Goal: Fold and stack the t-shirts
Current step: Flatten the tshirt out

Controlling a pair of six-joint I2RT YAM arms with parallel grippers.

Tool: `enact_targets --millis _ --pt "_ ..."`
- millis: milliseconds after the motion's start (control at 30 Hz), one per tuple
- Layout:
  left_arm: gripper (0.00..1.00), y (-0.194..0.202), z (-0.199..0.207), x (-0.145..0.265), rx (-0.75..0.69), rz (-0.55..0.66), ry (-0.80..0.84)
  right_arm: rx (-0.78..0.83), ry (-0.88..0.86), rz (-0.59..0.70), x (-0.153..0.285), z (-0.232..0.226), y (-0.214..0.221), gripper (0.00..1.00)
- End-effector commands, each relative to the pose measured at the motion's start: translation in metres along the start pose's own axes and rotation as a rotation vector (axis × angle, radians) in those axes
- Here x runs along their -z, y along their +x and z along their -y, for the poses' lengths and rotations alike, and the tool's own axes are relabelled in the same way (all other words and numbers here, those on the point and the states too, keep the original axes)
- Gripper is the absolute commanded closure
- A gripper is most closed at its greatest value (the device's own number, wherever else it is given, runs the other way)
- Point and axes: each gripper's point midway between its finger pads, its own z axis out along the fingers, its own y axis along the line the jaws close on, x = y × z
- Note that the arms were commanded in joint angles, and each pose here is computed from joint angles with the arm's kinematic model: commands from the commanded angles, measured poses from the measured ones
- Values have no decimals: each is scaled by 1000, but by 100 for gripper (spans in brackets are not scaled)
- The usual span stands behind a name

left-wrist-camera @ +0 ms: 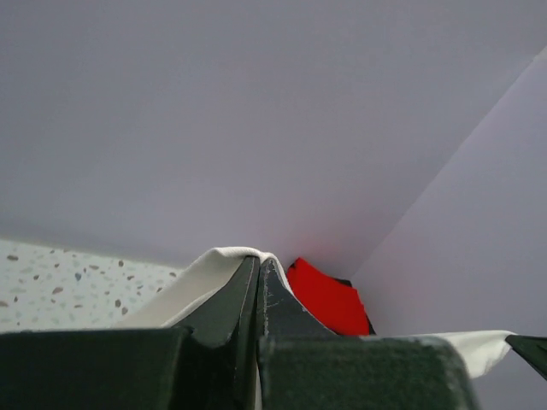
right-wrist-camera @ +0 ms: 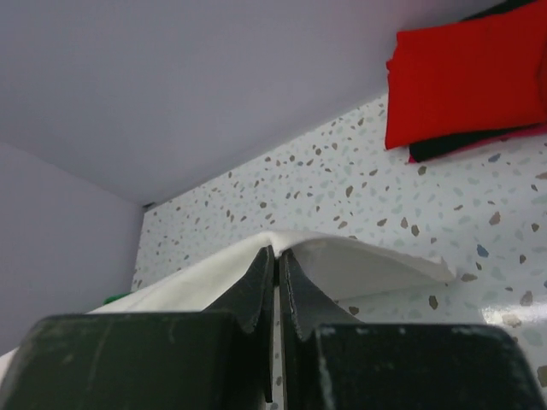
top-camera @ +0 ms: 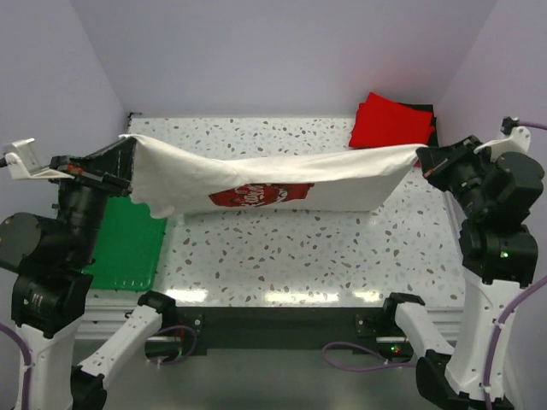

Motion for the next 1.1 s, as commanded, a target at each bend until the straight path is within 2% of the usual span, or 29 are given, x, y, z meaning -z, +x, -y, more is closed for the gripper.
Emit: enact_targets --millis 0,167,300,367,400,433,467,500,533,567,600,633,667,700,733,767,800,833,900,933,967,1000,1067 --pt "100 -41 26 3 -21 91 78 11 -51 -5 21 -22 -12 100" --pt "100 -48 29 -26 -23 120 56 8 -106 61 11 -45 -46 100" --pt "100 -21 16 -80 -47 96 5 -28 -146 35 -46 -46 -51 100" --pt "100 -17 17 -103 -51 117 13 -38 -199 69 -68 -53 -61 100" --pt "100 1 9 -128 -76 88 -7 -44 -213 67 -81 -54 -61 100" --pt "100 -7 16 -140 -78 127 13 -59 -222 33 -104 -50 -55 100" --pt "100 -5 16 -153 -86 133 14 -69 -265 64 -117 -57 -64 100" --pt "100 17 2 -182 -116 88 -19 -78 -273 57 -130 -58 -63 100" --pt "100 -4 17 -194 -110 154 38 -81 -276 36 -155 -59 -61 100" --pt "100 -5 15 -208 -113 160 47 -71 -304 50 -165 -67 -65 100" --pt "100 11 -7 -240 -117 133 18 -64 -317 55 -175 -73 -67 100" --pt "100 -14 8 -249 -111 183 78 -57 -339 49 -196 -83 -68 100" --pt "100 -24 0 -262 -115 201 79 -43 -362 65 -202 -93 -73 100" --pt "100 -5 -18 -292 -98 164 69 -34 -368 71 -212 -98 -76 100" --pt "100 -39 7 -293 -104 222 151 -12 -414 124 -203 -121 -98 100" --pt "100 -48 6 -301 -111 240 164 -11 -400 129 -219 -119 -99 100" --pt "100 -35 -6 -323 -111 220 159 -12 -409 156 -219 -124 -108 100" --pt "100 -72 19 -314 -125 297 223 -3 -439 209 -210 -137 -127 100" --pt "100 -89 15 -318 -120 340 244 4 -445 262 -210 -143 -144 100" --pt "100 -112 21 -304 -115 390 284 7 -444 279 -212 -142 -149 100" --pt "100 -107 19 -307 -118 387 295 8 -449 296 -209 -144 -154 100" --pt "100 -128 17 -292 -121 426 298 5 -447 299 -211 -142 -155 100" --pt "100 -124 5 -289 -128 404 284 13 -430 292 -215 -134 -154 100"
